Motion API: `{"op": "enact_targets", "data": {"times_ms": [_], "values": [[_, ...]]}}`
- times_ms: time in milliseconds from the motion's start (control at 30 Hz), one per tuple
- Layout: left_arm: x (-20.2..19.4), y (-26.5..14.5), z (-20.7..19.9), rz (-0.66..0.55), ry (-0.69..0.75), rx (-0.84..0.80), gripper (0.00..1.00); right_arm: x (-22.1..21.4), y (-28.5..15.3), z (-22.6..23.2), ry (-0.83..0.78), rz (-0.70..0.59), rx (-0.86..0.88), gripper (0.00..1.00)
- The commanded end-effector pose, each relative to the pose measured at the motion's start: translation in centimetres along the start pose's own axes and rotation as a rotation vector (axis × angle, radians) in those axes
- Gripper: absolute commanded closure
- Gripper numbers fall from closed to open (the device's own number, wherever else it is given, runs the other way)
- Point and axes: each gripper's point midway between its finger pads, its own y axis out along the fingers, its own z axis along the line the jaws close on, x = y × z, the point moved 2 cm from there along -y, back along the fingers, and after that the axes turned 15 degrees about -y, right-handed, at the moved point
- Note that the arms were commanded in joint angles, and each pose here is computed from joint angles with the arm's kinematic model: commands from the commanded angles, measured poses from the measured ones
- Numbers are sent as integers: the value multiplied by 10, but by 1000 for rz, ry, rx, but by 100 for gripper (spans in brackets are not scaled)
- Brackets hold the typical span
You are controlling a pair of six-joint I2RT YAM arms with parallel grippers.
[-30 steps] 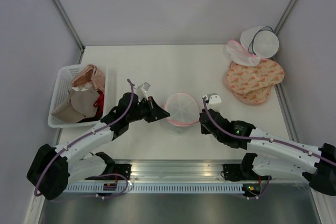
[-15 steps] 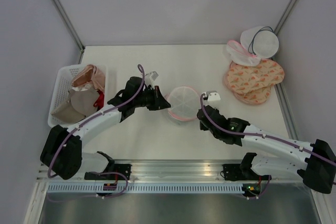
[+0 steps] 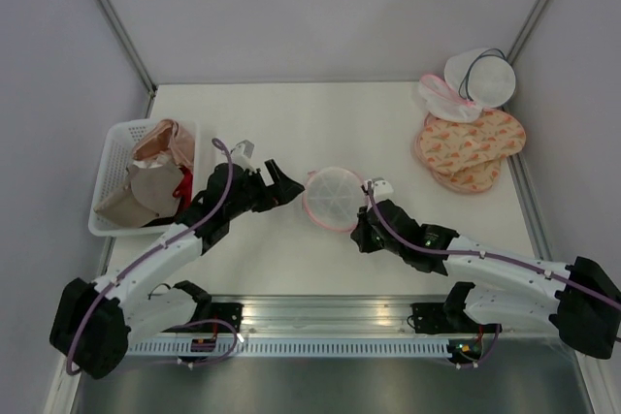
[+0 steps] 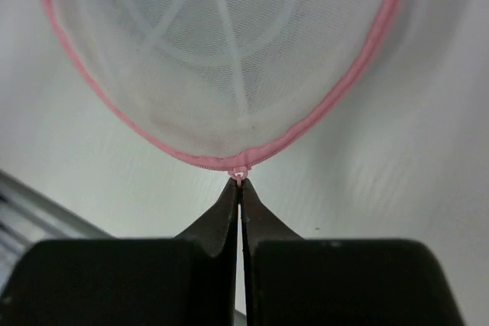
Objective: Unzip the laundry bag and remove the bra
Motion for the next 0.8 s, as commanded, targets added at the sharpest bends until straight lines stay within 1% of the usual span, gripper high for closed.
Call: {"op": "enact_targets", "data": {"times_ms": [0,67,100,133,200,333,400,533,633,667,700,733,767], "values": [[-3,-23,-16,-44,-112,-84,0,24,-11,59,-23,-97,371,100],[-15,-34,-21,4,-151,-133,0,27,-19,84,-49,-100,533,100],[-21,-36,-28,27,-152,-169,0,38,-24,95,-53,-146,596,99],[-31,-38,-29,75,-155,-189,0,39,-24,100,-54,-147,628,100],[-43,-37,-32,132,-164,-200,0,48,-28,110,-58,-182,687,100],[-63,-31,-21,226,-179,-166,0,57,-20,110,-61,-199,654,100],[-70,-29,-16,242,-203,-146,0,58,-14,107,-61,-196,622,99],[-82,-26,-13,256,-284,-185,2,55,-9,105,-63,-182,606,100],[-91,-21,-12,276,-320,-189,8,53,-7,101,-63,-182,581,100],[-92,-20,-15,274,-322,-200,13,51,-8,100,-64,-176,577,99],[-93,-15,-10,268,-332,-183,16,51,-9,99,-72,-178,576,100],[-93,-14,-12,270,-341,-191,24,51,-9,100,-74,-176,575,100],[-90,-12,-18,260,-338,-222,30,51,-9,99,-78,-173,572,99]]}}
